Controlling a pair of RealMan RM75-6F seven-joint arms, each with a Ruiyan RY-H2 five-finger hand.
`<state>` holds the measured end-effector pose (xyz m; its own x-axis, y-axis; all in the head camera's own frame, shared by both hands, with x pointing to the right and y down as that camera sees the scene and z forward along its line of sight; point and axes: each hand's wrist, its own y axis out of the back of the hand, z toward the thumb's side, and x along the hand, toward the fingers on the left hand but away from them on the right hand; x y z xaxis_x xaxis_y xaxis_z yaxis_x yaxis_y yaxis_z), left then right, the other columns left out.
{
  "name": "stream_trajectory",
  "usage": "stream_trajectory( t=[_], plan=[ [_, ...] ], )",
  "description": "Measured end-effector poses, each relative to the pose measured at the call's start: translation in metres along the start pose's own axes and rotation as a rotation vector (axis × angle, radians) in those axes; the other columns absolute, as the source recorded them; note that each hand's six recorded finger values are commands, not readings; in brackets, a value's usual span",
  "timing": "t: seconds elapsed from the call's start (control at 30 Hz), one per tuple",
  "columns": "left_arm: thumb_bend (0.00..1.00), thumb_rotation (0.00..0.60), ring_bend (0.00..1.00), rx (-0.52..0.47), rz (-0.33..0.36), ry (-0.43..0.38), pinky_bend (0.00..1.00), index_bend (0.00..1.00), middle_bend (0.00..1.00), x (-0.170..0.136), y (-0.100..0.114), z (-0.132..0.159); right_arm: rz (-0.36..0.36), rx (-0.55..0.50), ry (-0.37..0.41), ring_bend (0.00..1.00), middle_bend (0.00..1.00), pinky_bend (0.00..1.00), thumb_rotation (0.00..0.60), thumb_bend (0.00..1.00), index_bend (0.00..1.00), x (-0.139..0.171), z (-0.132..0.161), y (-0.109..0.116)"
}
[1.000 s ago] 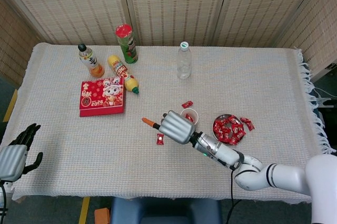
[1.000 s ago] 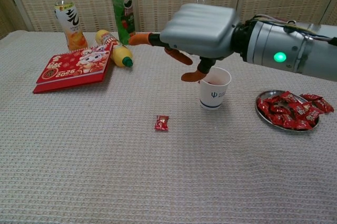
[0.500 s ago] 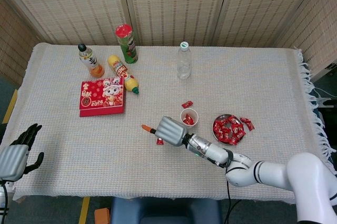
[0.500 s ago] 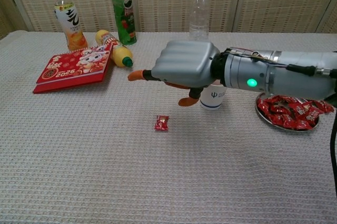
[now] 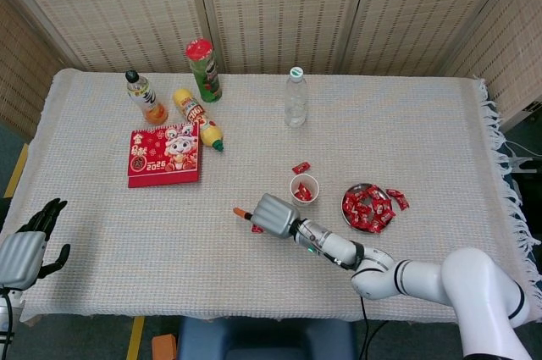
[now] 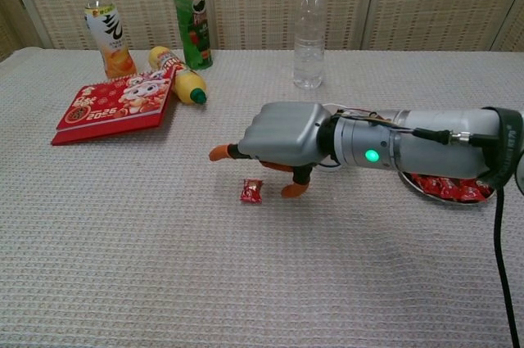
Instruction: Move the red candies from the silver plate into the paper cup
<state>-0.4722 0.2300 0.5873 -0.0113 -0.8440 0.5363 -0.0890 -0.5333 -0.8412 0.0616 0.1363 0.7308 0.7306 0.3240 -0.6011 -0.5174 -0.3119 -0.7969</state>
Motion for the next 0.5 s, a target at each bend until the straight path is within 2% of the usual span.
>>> stream_trajectory(
  t=[0.2, 0.33, 0.5],
  plan=[
    [0.45, 0.600, 0.13, -0.001, 0.004, -0.001, 0.36, 0.01, 0.00, -0.0005, 0.0008, -0.0002, 0.024, -0.042, -0.005, 0.70, 0.81, 0.95, 0.600, 0.18, 0.02, -0.0006, -0.0020, -0.0019],
    [0.45, 0.600, 0.13, -0.001, 0.003, -0.004, 0.36, 0.01, 0.00, -0.0005, 0.0006, 0.0004, 0.021, -0.045, -0.008, 0.70, 0.80, 0.95, 0.600, 0.18, 0.17, -0.0004, -0.0041, -0.0004],
    [0.45, 0.600, 0.13, 0.001, 0.000, -0.006, 0.36, 0.00, 0.00, -0.0007, -0.0001, 0.0012, 0.007, -0.033, -0.014, 0.71, 0.80, 0.96, 0.600, 0.18, 0.27, -0.0032, -0.0034, 0.0008]
  ],
)
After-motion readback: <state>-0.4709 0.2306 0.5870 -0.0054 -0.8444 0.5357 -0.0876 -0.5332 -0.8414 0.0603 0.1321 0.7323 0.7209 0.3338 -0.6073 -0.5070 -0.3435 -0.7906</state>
